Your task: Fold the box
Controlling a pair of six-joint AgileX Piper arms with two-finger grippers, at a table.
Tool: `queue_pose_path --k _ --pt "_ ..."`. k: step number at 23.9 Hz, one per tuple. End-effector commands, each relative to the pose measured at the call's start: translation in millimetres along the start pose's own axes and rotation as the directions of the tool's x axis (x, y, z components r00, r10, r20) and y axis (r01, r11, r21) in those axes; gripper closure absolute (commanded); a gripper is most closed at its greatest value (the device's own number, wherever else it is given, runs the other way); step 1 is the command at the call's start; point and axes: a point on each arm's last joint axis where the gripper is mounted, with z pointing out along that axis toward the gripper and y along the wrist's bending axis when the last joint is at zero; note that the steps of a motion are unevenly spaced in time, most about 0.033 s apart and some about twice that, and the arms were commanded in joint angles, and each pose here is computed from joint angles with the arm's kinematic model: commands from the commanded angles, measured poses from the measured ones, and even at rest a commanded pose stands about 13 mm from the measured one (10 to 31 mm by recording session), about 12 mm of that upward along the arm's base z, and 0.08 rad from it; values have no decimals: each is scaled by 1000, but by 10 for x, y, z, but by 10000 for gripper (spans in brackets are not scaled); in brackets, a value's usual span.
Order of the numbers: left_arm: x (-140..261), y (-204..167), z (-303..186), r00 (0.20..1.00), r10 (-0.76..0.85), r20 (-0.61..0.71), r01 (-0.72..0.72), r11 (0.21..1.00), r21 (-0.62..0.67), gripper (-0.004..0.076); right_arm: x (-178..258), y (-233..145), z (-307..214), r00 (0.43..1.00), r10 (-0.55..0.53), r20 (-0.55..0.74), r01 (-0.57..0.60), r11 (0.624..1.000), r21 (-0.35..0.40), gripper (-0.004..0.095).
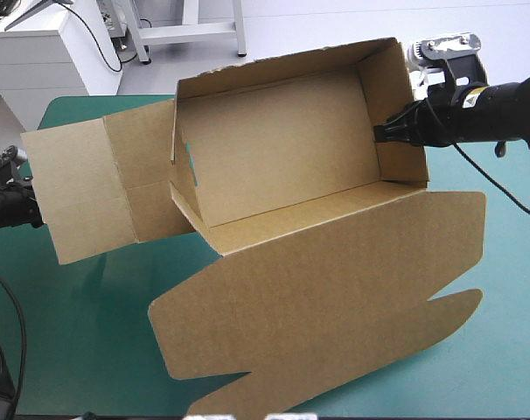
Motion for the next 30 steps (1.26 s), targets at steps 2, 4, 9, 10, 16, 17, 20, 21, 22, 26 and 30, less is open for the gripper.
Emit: queue_pose_path --k 2,4,9,10,16,17,20,21,22,26,30 --pt "-24 -287 -68 1000 19 12 -20 995 99 108 -82 58 -153 996 11 87 -8 999 -31 926" --pt "9 -358 -38 999 37 -15 -34 992 123 108 -90 52 -116 996 18 85 -15 999 -38 926" --pt "83 -571 16 997 41 -72 -23 973 229 108 -116 12 -2 997 26 78 -23 999 -36 926" --pt "97 -610 18 996 37 -85 -15 967 256 108 -120 5 17 997 28 77 -25 999 -36 926" --pt "161 -960 -34 990 39 -136 38 851 524 108 -154 -81 269 998 50 45 -48 998 -34 926" --pt "177 -1022 -50 988 51 -145 41 822 568 108 -160 -96 314 998 53 43 -52 998 -33 926" --pt "197 -1109 -90 985 65 -160 54 767 639 108 -169 -136 416 997 67 36 -66 998 -25 926" --pt "197 -1129 -108 984 63 -164 63 748 660 108 -170 -144 438 997 72 33 -72 997 -25 926" --pt "195 -1155 -116 985 57 -165 71 733 677 108 -168 -165 472 996 81 26 -80 997 -13 926" --pt "249 -1295 -118 981 86 -171 62 705 706 108 -171 -199 506 997 79 27 -79 997 12 926" --pt "315 -1448 -117 976 124 -178 48 674 737 108 -165 -229 537 997 79 18 -80 996 35 926"
